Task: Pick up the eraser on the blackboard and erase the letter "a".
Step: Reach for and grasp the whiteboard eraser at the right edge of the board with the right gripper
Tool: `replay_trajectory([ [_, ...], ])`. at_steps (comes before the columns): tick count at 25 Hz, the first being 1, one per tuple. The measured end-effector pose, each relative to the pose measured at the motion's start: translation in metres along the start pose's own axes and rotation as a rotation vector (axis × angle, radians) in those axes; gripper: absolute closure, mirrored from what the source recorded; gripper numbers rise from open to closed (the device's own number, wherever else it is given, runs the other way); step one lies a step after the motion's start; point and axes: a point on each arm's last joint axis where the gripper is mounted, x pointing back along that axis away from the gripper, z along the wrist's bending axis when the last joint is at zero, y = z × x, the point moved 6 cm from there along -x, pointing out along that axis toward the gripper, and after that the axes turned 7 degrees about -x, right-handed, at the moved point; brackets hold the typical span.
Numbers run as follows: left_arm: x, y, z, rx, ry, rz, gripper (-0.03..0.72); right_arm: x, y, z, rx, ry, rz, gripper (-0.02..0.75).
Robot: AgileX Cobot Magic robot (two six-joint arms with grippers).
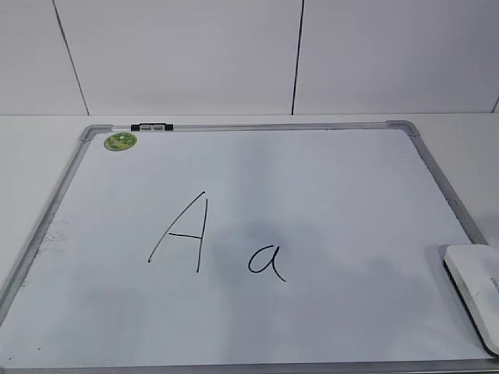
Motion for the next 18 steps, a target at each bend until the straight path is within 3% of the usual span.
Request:
replay_trajectory([
  [13, 0.0, 0.0, 0.0, 0.001, 0.002, 0.0, 0.454, -0.042, 0.017, 0.012, -0.063, 0.101, 0.223, 0.157],
  [18, 0.0, 0.0, 0.0, 0.001, 0.003, 0.0, 0.454, -0.059, 0.012, 0.012, -0.074, 0.1, 0.328, 0.076],
])
